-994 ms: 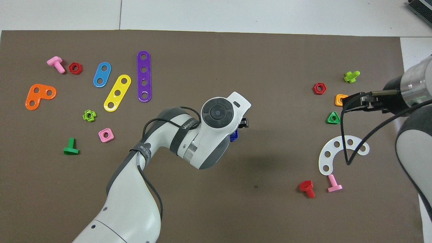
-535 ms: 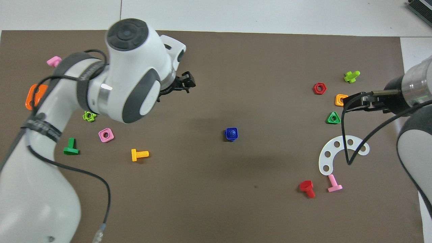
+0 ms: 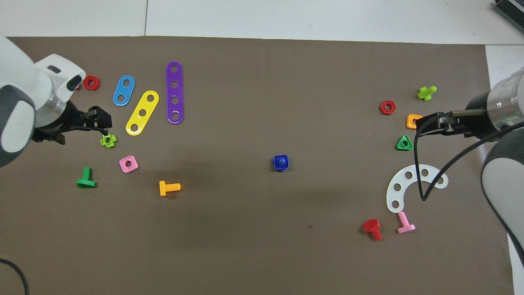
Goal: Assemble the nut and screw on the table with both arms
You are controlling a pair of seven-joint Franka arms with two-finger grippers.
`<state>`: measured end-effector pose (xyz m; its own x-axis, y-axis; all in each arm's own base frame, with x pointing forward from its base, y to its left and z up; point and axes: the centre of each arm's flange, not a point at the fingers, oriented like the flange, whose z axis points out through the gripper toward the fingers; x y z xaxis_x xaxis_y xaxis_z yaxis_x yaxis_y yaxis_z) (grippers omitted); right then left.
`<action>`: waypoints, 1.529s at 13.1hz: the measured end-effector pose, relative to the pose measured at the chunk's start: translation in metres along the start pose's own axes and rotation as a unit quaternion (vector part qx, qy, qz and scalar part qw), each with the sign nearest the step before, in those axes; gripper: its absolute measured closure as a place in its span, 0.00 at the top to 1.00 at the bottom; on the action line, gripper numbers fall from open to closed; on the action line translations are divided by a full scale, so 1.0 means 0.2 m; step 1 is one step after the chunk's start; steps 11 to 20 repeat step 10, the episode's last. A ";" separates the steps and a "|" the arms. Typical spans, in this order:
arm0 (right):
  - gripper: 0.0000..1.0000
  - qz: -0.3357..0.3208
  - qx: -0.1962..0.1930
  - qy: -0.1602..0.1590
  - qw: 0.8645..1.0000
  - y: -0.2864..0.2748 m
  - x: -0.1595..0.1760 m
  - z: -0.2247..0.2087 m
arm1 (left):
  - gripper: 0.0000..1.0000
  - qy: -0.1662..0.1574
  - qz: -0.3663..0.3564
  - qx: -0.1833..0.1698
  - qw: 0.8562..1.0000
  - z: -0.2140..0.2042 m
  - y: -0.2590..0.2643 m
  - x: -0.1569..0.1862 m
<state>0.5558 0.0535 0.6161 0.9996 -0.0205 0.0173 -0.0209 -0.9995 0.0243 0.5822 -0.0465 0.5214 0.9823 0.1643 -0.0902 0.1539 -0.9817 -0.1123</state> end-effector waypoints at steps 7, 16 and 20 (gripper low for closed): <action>1.00 -0.001 0.004 0.002 1.000 -0.01 -0.01 -0.01 | 1.00 0.068 0.047 -0.083 0.993 -0.33 -0.21 -0.05; 1.00 0.000 0.016 0.002 1.000 -0.02 -0.02 -0.01 | 1.00 0.074 0.060 -0.083 0.992 -0.35 -0.18 -0.05; 1.00 0.000 0.016 0.002 1.000 -0.02 -0.02 -0.01 | 1.00 0.074 0.060 -0.083 0.992 -0.35 -0.18 -0.05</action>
